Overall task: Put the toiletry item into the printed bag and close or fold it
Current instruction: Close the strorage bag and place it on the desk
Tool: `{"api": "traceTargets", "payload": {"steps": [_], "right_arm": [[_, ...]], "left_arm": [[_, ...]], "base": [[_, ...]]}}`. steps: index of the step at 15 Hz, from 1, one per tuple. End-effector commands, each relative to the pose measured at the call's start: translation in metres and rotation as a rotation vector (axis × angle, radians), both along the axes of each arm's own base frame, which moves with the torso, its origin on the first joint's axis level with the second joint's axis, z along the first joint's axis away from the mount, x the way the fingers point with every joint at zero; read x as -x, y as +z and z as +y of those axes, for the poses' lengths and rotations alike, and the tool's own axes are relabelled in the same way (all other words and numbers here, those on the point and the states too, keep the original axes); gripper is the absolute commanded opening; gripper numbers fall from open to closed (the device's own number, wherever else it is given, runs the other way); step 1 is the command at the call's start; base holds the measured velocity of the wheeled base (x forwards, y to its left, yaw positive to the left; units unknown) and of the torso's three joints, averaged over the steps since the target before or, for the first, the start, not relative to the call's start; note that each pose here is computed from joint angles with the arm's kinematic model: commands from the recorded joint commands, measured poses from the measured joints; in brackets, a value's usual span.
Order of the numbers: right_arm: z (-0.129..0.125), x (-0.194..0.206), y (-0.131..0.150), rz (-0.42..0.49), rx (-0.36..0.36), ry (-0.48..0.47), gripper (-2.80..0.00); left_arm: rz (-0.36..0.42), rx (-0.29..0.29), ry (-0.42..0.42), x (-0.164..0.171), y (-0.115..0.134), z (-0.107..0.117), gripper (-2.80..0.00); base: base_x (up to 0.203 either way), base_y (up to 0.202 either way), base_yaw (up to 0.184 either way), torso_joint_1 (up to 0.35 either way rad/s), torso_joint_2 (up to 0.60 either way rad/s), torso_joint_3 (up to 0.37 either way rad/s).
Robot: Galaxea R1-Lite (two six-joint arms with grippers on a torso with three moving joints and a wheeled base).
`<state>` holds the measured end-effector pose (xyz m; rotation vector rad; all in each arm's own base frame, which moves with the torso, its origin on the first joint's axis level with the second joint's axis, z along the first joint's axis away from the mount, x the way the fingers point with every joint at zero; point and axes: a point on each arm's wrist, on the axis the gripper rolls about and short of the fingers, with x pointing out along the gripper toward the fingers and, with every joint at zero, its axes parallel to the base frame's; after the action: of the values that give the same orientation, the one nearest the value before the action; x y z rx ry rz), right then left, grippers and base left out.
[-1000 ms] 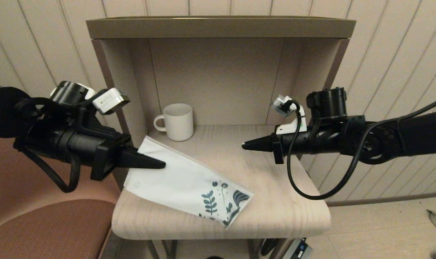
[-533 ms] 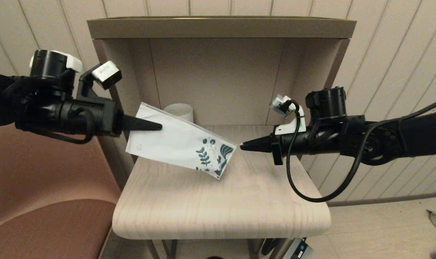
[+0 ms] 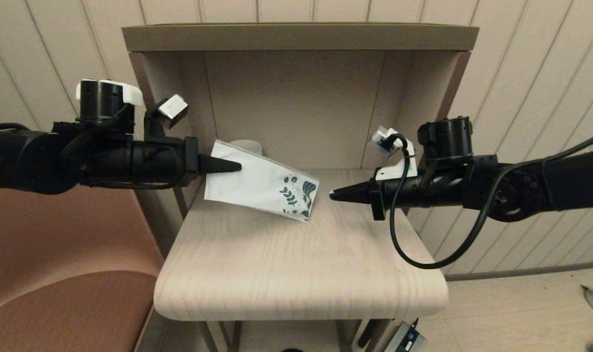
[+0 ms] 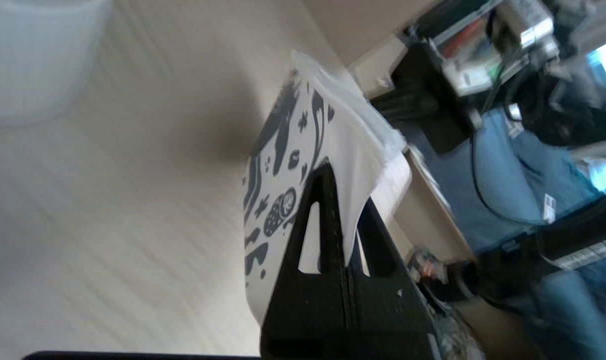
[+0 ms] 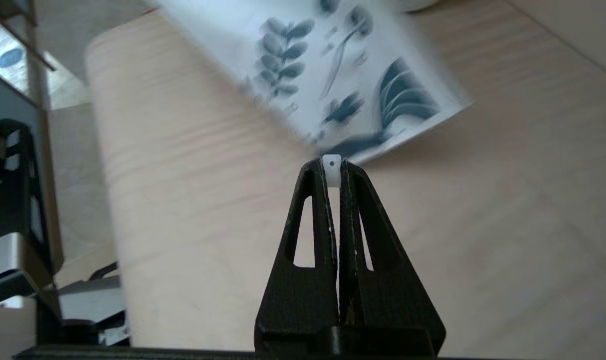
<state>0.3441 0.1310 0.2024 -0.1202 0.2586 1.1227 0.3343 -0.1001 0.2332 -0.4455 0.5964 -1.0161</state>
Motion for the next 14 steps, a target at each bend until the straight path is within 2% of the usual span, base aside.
{"api": "traceTargets", "payload": {"steps": [1,2,3,4,5,7,14], "right_arm": [[0.001,-0.002,-0.002,0.003,0.002,0.003,-2.80],[0.001,-0.003,-0.003,0.004,0.005,-0.004,-2.80],[0.001,-0.004,-0.006,0.007,0.011,-0.017,0.00],[0.002,-0.005,-0.008,0.011,0.016,-0.023,0.00],[0.002,-0.006,-0.008,0.011,0.015,-0.023,0.00],[0.002,-0.007,-0.007,0.008,0.015,-0.024,0.00],[0.001,-0.006,-0.006,0.004,0.013,-0.024,0.00]], "left_arm": [[0.043,-0.010,-0.021,-0.003,-0.014,-0.007,-2.80],[0.049,-0.011,-0.023,-0.003,-0.016,-0.008,-2.80],[0.054,-0.012,-0.032,-0.002,-0.018,-0.011,-2.80],[0.061,-0.016,-0.033,0.000,-0.021,-0.012,-2.80],[0.047,-0.013,-0.035,0.002,-0.020,-0.012,0.00],[-0.010,0.013,-0.044,0.004,-0.019,-0.013,0.00],[-0.040,0.020,-0.063,0.022,-0.009,-0.016,0.00]], "base": [[0.000,0.000,0.000,0.000,0.00,0.000],[0.000,0.000,0.000,0.000,0.00,0.000],[0.000,0.000,0.000,0.000,0.00,0.000],[0.000,0.000,0.000,0.000,0.00,0.000],[0.000,0.000,0.000,0.000,0.00,0.000],[0.000,0.000,0.000,0.000,0.00,0.000],[0.000,0.000,0.000,0.000,0.00,0.000]]}}
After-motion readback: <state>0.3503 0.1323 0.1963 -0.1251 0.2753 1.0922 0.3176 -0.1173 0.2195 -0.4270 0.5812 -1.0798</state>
